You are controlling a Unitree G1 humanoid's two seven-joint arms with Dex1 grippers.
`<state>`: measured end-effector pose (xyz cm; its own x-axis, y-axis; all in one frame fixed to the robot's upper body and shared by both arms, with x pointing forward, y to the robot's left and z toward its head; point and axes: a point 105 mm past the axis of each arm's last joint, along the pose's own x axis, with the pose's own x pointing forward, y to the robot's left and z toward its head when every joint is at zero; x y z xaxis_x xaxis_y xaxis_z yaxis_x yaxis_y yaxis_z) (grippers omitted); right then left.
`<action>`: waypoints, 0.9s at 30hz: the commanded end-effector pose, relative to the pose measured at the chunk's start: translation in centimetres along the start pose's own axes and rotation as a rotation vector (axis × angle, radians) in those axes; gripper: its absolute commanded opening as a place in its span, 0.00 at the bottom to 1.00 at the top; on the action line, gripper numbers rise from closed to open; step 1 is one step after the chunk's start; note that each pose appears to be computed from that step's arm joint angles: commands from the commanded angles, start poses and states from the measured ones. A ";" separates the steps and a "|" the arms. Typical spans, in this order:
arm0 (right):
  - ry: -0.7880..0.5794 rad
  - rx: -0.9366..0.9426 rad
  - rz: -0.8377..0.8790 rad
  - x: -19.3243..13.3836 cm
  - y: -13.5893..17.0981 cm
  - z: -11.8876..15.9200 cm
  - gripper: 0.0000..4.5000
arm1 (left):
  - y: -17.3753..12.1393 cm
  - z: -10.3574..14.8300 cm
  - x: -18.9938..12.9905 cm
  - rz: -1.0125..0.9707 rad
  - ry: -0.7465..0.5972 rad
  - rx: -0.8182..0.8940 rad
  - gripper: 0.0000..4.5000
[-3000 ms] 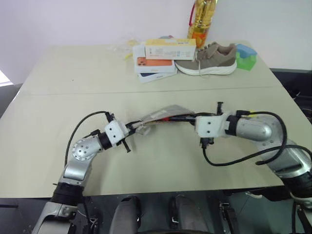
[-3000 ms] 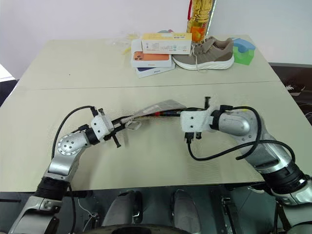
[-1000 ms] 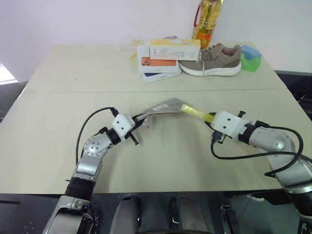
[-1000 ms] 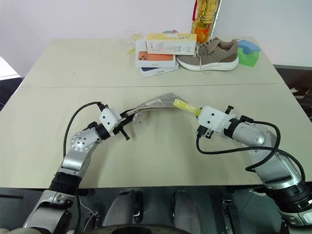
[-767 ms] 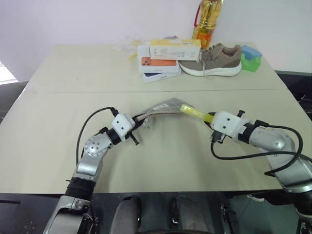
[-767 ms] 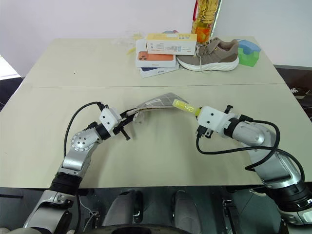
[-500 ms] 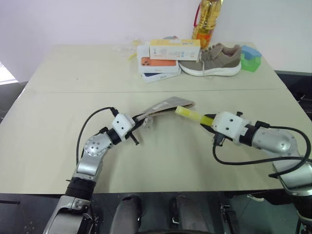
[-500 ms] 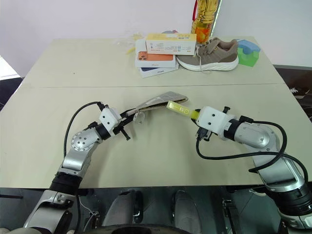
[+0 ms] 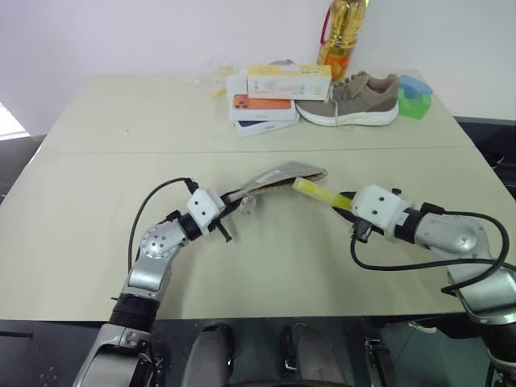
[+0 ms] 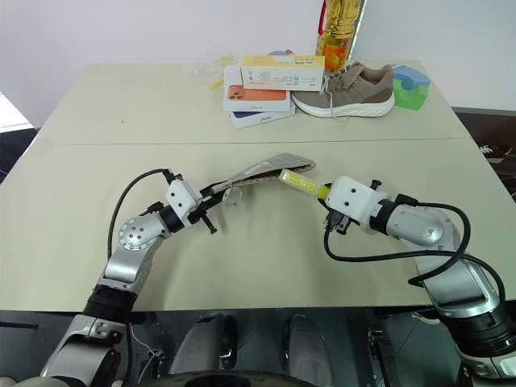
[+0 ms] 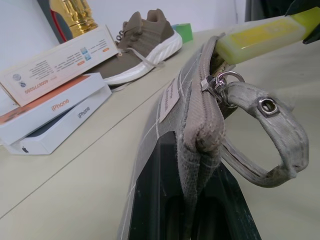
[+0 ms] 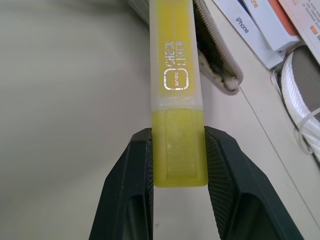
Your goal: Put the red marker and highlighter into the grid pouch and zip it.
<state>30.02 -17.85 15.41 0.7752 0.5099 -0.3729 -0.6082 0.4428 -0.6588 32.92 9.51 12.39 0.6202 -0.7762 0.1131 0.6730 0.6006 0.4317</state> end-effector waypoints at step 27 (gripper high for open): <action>-0.105 -0.420 0.050 2.0 -0.4 7.2 0.72 | -1.8 2.7 0.8 -0.169 -0.097 0.092 0.00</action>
<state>30.31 -11.18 16.62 0.6658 0.5842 -0.4641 -0.5721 0.0004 -0.8202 30.92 7.31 12.45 0.4499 -0.8915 0.0525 0.7442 0.4068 0.5298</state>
